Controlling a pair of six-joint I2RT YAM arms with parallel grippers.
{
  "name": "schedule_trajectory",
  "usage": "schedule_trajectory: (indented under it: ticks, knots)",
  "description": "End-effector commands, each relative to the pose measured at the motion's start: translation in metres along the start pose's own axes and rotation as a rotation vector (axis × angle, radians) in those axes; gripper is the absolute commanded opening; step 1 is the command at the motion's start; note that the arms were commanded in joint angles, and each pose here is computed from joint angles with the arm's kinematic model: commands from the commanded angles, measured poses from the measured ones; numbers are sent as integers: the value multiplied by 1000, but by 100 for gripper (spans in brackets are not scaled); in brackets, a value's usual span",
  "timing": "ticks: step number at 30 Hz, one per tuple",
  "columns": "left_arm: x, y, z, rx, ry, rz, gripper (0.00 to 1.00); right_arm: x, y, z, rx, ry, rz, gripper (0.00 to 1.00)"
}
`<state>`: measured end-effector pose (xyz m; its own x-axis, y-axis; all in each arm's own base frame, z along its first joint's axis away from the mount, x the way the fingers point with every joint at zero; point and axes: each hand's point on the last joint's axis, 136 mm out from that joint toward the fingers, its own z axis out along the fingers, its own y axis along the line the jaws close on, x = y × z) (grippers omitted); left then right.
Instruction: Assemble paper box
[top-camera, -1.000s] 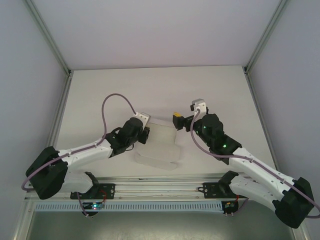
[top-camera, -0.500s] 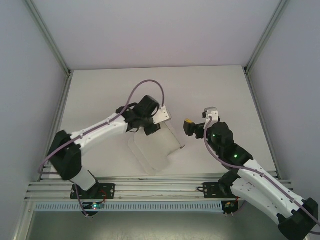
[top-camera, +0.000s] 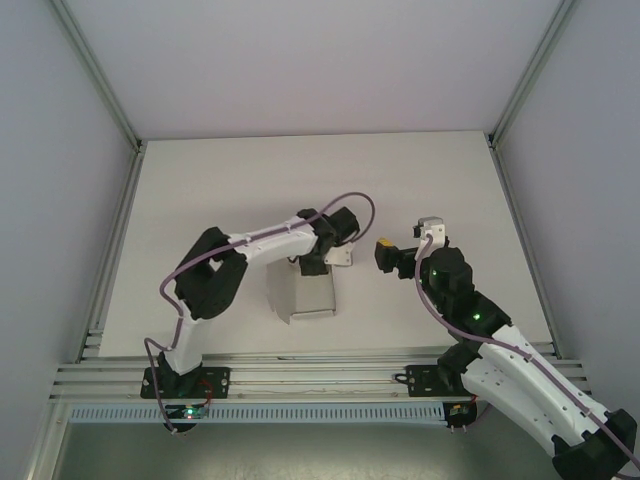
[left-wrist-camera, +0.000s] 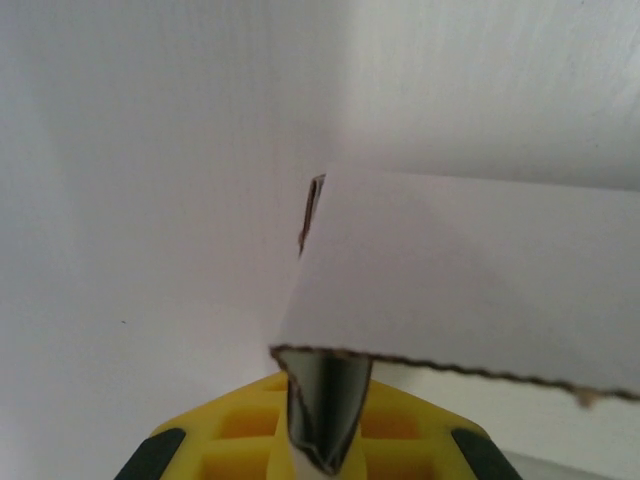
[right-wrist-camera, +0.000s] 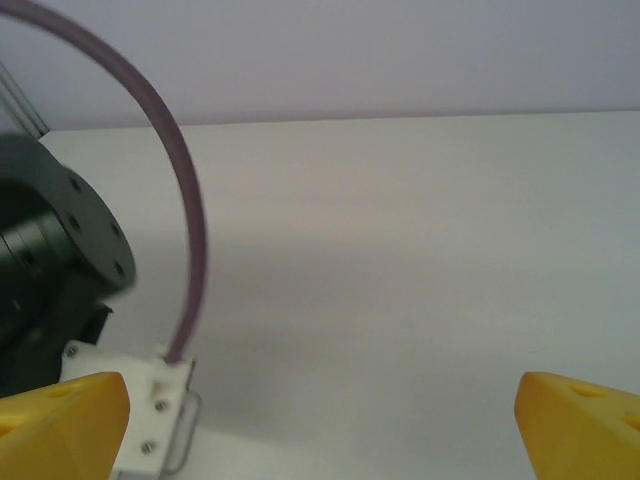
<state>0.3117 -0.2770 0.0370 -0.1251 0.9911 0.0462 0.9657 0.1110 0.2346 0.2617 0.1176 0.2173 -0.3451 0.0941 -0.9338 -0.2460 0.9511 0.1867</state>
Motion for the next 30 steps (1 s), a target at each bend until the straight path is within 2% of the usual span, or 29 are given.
schedule_trajectory:
  ticks: [1, 12, 15, 18, 21, 24, 30]
  knots:
    - [9, 0, 39, -77, 144, 98, 0, 4, -4, -1, 8, 3, 21, 98]
    - [-32, -2, 87, -361, 1, 153, 0, 3, -6, -3, -6, -14, 30, 98]
    - [-38, -10, 95, -363, -19, 173, 0, 3, -6, -4, -9, -16, 34, 98]
    - [-46, -3, 88, -401, -42, 175, 0, 3, -6, -5, -14, -20, 39, 98]
    - [-58, 6, 59, -400, -121, 147, 0, 3, -7, -6, -17, -20, 43, 98]
    - [-70, 15, 23, -411, -223, 123, 20, 4, -9, -6, -10, -18, 44, 98]
    - [-67, 34, -20, -464, -255, 128, 42, 5, -12, -10, -2, -25, 55, 98]
